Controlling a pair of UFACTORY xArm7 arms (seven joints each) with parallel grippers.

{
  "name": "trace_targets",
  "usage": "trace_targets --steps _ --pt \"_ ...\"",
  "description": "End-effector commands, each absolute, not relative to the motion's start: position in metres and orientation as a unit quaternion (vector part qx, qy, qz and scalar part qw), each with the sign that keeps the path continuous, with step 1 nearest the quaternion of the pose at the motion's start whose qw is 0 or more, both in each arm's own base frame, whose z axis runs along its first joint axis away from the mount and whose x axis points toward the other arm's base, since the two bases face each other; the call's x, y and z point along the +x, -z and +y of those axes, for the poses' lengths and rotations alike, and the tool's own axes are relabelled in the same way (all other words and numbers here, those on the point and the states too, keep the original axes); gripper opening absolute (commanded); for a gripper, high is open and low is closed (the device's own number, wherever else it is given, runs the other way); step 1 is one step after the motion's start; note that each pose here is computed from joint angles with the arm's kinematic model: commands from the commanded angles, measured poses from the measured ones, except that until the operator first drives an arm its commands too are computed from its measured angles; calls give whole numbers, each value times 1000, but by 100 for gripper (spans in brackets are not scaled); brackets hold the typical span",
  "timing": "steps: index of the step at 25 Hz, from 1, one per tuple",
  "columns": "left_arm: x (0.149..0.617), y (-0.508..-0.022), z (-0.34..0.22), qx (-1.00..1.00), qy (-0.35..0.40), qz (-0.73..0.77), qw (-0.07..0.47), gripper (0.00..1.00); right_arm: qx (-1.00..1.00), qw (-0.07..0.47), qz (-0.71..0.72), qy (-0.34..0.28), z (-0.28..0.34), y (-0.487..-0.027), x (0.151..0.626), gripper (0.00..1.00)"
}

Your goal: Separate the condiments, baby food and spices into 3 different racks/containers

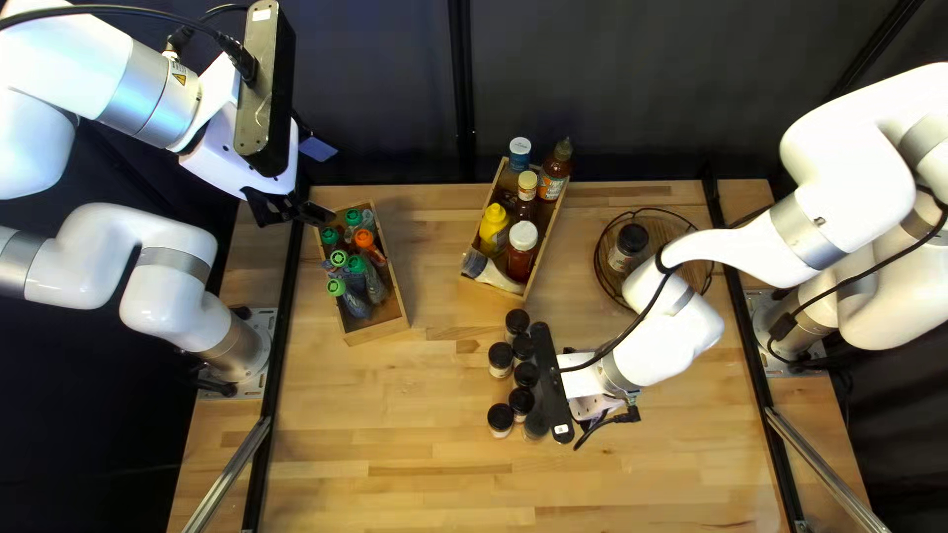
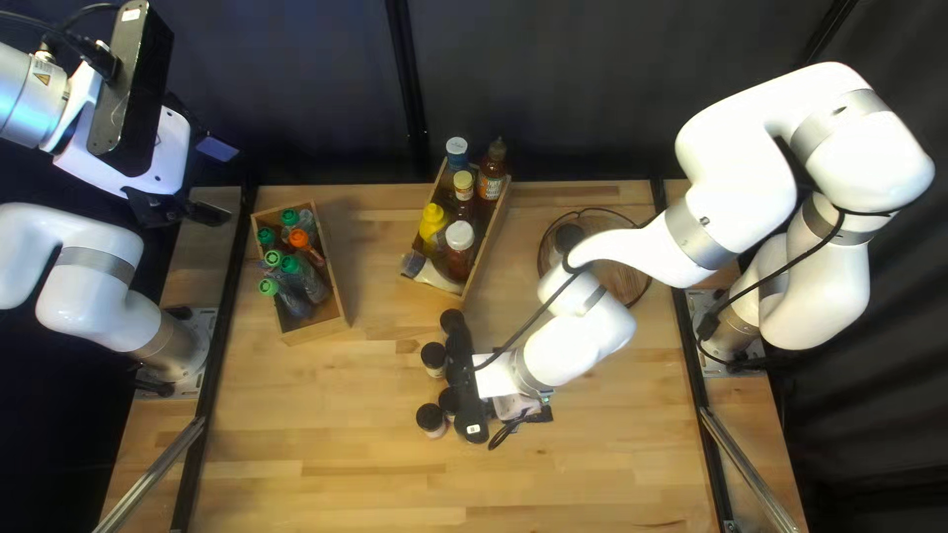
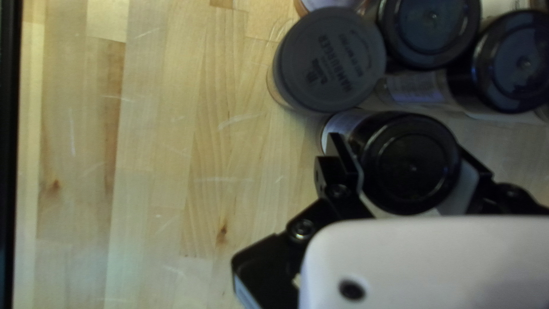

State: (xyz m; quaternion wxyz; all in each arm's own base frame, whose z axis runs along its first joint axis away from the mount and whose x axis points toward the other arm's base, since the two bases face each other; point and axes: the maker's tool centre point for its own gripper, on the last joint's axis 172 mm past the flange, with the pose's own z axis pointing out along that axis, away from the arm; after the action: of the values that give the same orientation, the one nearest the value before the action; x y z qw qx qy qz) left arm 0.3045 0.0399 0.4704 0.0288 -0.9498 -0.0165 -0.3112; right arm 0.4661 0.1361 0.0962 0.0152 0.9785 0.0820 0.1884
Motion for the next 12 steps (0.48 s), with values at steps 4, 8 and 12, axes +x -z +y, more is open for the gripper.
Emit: trace_targets --steps 4,8,12 --pt "305 -470 40 -950 311 -16 29 100 981 8 55 -186 95 -150 388 0" --pt "305 -470 40 -950 311 -16 29 100 983 21 24 -181 59 -184 367 0" --pt "305 -470 40 -950 311 -16 29 100 983 36 -24 -178 13 -219 362 0"
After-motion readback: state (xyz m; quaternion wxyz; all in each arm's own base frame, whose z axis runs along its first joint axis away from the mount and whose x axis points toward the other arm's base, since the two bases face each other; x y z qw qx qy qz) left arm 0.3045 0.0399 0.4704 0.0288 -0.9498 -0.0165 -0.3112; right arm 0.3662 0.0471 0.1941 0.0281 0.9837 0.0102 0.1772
